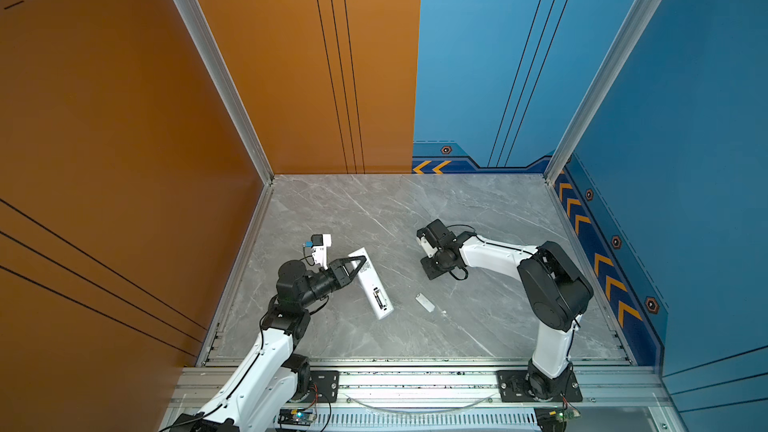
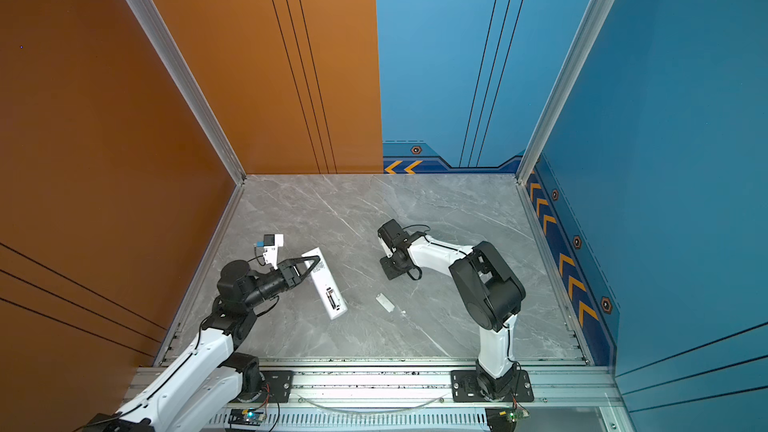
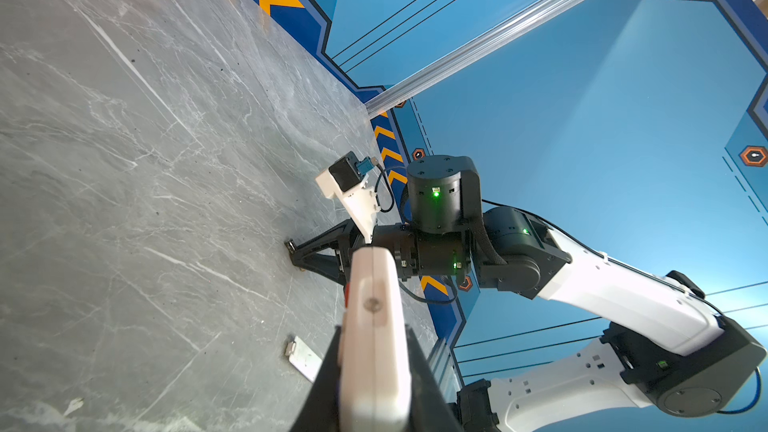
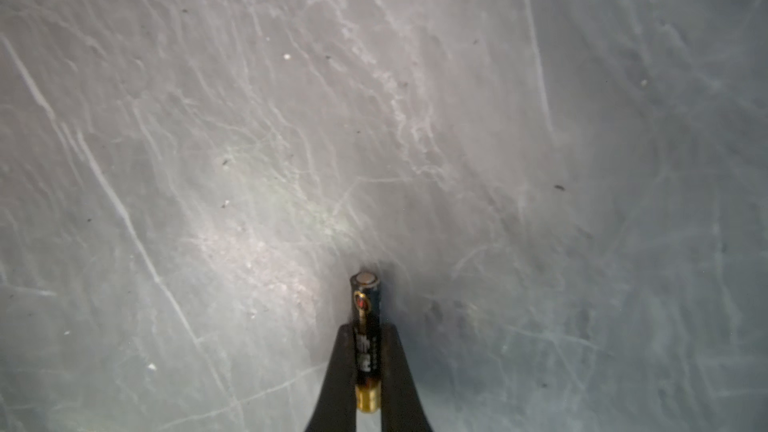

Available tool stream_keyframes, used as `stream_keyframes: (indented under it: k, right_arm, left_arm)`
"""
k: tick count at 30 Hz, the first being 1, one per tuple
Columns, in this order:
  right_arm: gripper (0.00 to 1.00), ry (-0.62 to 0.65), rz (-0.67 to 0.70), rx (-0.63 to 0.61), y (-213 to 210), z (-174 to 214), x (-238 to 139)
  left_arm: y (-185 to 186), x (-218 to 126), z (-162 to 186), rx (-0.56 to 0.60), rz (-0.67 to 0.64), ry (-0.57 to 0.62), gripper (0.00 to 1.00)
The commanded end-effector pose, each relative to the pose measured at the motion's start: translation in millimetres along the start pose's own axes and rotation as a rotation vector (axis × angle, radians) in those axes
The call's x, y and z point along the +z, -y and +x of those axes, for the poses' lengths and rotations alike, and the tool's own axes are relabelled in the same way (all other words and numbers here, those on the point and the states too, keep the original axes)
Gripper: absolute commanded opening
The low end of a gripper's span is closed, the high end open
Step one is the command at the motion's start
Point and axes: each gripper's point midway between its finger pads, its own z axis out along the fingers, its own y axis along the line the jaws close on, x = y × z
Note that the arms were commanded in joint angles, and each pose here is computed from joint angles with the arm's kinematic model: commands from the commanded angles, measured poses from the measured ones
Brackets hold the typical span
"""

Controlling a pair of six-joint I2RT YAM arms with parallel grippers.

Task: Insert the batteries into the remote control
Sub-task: 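Close the right gripper on the battery and lift it upright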

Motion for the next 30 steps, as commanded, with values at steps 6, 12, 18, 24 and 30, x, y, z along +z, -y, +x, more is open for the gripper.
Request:
stream_keyframes:
  k: [6,12,18,24,30]
  right_arm:
    - [0.01,-0.031,-0.016,0.002,-14,18,0]
    - [0.03,-0.044,-0.006,0.015,-12,23,5]
    - [0.11,-0.035,-0.003,-0.014,-22,23,1]
    - [0.19,-0.018,0.017,-0.015,-19,21,-9]
    - [0.21,-0.022,0.027,-0.021,-20,25,-11]
  left_arm:
    - [4,-3,-4,0.026,0.017,0.022,0.0]
    - [5,-3,-4,0.027,0.018,0.024,0.0]
    - [4,-3,-4,0.027,0.018,0.024,0.0]
    - [5,-3,-5,0.028,0.018,0.025,0.0]
    - [5,-4,-5,0.03,0.019,0.028,0.0]
